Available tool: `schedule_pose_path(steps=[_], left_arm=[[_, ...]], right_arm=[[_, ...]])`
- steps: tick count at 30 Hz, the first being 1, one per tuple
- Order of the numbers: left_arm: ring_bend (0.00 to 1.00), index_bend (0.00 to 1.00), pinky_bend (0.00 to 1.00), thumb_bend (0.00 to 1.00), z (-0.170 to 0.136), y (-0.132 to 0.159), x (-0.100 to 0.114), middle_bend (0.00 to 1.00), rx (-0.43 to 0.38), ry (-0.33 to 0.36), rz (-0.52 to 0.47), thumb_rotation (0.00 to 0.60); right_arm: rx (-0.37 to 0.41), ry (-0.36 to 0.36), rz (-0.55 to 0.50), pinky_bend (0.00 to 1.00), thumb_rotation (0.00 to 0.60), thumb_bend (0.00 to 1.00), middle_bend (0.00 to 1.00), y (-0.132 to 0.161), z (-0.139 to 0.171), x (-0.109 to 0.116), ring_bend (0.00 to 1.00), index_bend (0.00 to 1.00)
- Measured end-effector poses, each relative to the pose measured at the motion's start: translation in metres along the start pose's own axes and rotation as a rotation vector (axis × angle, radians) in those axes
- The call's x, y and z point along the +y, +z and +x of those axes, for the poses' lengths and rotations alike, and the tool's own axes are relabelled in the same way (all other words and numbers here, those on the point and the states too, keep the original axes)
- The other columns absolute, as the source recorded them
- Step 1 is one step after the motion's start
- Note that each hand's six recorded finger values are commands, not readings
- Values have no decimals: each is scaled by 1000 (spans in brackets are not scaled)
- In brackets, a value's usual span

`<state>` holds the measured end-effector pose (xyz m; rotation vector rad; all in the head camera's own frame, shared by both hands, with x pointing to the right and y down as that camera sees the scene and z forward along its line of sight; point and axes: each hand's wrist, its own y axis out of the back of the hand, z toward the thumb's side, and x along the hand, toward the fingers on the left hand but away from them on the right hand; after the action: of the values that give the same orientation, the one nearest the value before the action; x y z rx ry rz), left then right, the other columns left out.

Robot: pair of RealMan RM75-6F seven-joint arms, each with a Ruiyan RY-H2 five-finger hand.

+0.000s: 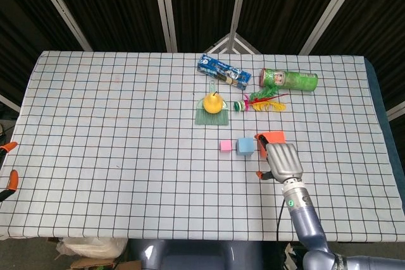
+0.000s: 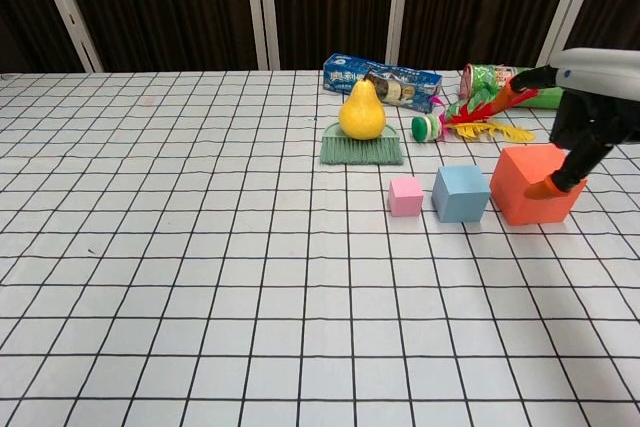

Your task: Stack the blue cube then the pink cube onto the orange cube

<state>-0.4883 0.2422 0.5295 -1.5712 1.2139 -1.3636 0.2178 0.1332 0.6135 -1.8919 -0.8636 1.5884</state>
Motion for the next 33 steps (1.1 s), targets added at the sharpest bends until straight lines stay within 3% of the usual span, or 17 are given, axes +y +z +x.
schedule_pose_path(steps=[9,20,27,33], left_arm=[[0,177,0,584,2,-3,0,63,9,-8,-5,600],[0,177,0,584,3,-4,0,63,10,-19,-11,600],[0,177,0,584,4,-7,1,63,22,-14,-11,600],[0,177,0,584,4,-8,1,63,26,-14,-7,600]], right_arm=[[-72,30,-53,925,600,220,1000,24,-20,-19,1000,236],[-159,-15,-73,929,600,220,1000,32,-39,-30,1000,253],[-166,-23,-62,929,600,220,1000,33,-47,-36,1000,259],[-113,-14,-57,929,600,219,1000,37,-51,-44,1000,264]])
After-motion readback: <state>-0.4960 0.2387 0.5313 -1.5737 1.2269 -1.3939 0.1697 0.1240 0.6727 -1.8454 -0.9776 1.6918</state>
